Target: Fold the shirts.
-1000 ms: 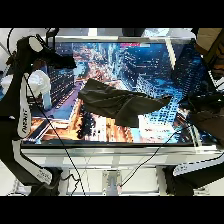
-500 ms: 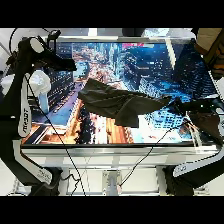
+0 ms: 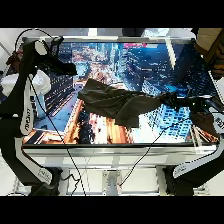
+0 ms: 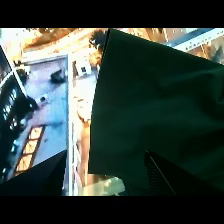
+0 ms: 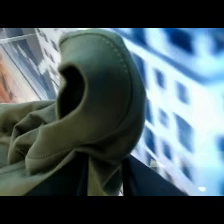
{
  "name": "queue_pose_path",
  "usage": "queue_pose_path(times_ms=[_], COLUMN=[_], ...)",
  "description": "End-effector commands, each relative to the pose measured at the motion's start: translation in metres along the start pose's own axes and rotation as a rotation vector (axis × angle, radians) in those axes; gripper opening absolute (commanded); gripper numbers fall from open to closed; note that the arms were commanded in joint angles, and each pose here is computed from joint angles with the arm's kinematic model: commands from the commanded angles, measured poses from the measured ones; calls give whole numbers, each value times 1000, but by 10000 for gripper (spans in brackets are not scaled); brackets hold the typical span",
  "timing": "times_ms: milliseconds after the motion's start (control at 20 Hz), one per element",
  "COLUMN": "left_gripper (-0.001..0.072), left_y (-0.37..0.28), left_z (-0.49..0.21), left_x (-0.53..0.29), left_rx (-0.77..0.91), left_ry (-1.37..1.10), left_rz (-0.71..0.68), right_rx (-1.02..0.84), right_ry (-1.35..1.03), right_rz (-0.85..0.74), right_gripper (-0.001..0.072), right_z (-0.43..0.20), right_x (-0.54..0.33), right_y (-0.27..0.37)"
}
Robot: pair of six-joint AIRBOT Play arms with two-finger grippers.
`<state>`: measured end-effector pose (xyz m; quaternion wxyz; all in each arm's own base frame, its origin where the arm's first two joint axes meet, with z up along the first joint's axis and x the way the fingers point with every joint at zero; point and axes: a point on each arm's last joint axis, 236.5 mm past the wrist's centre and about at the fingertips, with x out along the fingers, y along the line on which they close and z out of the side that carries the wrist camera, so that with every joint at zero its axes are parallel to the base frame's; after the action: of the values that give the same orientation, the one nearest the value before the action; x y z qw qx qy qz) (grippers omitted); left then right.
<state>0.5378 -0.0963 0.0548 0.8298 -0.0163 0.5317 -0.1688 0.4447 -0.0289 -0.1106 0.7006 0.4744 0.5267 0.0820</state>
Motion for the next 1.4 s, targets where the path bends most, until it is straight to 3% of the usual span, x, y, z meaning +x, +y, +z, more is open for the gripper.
queue_pose_path(times_ms=[0, 50, 100, 150, 400, 500, 1000, 1350], left_gripper=[550, 521, 457, 415, 425, 505, 505, 486], left_y=[4, 9, 14, 15, -11, -8, 16, -2], left_z=[-3, -7, -12, -20, -93, -105, -124, -96], left_x=[6, 11, 17, 25, 52, 57, 76, 127], left_rx=[-1, -9, -39, -78, -163, -188, -327, -448], left_ry=[16, 31, 52, 86, 412, 470, 540, 411], left_rz=[9, 20, 22, 6, -194, -188, -122, -310], right_rx=[-8, -34, -59, -73, -101, -99, -115, -115], right_ry=[1, 8, 15, 23, 34, 35, 54, 55], right_rz=[-9, -11, -12, -13, -13, -11, -30, -29], right_gripper=[174, 69, 28, 28, 28, 28, 28, 28], right_z=[-1, -3, -5, -8, -11, -12, -16, -16], right_x=[13, 16, 19, 22, 25, 25, 25, 25], right_y=[-3, -1, 1, 3, 6, 6, 1, 1])
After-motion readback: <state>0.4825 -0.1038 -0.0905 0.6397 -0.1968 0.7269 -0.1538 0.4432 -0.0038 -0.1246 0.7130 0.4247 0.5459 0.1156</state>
